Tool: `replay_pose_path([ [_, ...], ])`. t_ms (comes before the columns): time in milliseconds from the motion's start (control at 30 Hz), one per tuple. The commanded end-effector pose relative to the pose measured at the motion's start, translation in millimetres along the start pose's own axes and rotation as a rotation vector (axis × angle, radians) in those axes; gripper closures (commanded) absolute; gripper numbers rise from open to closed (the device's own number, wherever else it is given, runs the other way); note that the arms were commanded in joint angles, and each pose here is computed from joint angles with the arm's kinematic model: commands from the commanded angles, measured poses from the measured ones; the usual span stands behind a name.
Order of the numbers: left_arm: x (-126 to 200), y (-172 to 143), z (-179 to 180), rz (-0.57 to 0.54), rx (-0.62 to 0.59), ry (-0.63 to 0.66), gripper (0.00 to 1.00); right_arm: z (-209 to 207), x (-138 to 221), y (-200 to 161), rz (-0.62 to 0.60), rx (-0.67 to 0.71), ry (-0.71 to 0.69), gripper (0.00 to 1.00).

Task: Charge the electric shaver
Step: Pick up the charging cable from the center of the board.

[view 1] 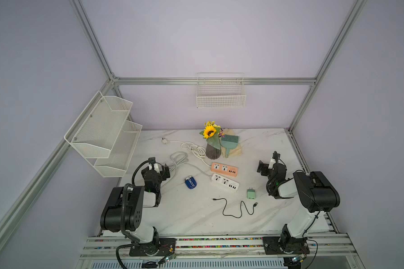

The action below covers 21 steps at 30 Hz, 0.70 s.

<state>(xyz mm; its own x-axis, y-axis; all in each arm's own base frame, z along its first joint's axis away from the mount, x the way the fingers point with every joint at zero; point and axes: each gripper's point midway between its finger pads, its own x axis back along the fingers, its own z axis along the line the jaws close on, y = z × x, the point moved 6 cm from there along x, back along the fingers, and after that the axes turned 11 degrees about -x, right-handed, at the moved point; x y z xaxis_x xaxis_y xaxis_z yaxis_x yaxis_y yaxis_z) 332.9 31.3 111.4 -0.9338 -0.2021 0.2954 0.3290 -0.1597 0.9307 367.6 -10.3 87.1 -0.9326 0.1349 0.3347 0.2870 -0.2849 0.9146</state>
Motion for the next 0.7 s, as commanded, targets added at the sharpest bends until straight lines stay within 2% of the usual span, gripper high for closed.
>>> replay_pose_path([
  [0, -2.8, 17.8, 3.8, -0.059, -0.009, 0.022, 0.0, 2.6, 1.2, 6.0, -0.038, -0.001, 0.004, 0.03],
  [467, -1.8, 18.0, 4.0, -0.062, -0.007, 0.024, 0.0, 2.6, 1.0, 5.5, -0.029, -0.001, 0.001, 0.03],
  [667, 2.6, 26.5, 11.4, -0.054, 0.012, 0.068, 0.0, 1.4, 2.5, 8.3, -0.044, -0.012, -0.009, 0.03],
])
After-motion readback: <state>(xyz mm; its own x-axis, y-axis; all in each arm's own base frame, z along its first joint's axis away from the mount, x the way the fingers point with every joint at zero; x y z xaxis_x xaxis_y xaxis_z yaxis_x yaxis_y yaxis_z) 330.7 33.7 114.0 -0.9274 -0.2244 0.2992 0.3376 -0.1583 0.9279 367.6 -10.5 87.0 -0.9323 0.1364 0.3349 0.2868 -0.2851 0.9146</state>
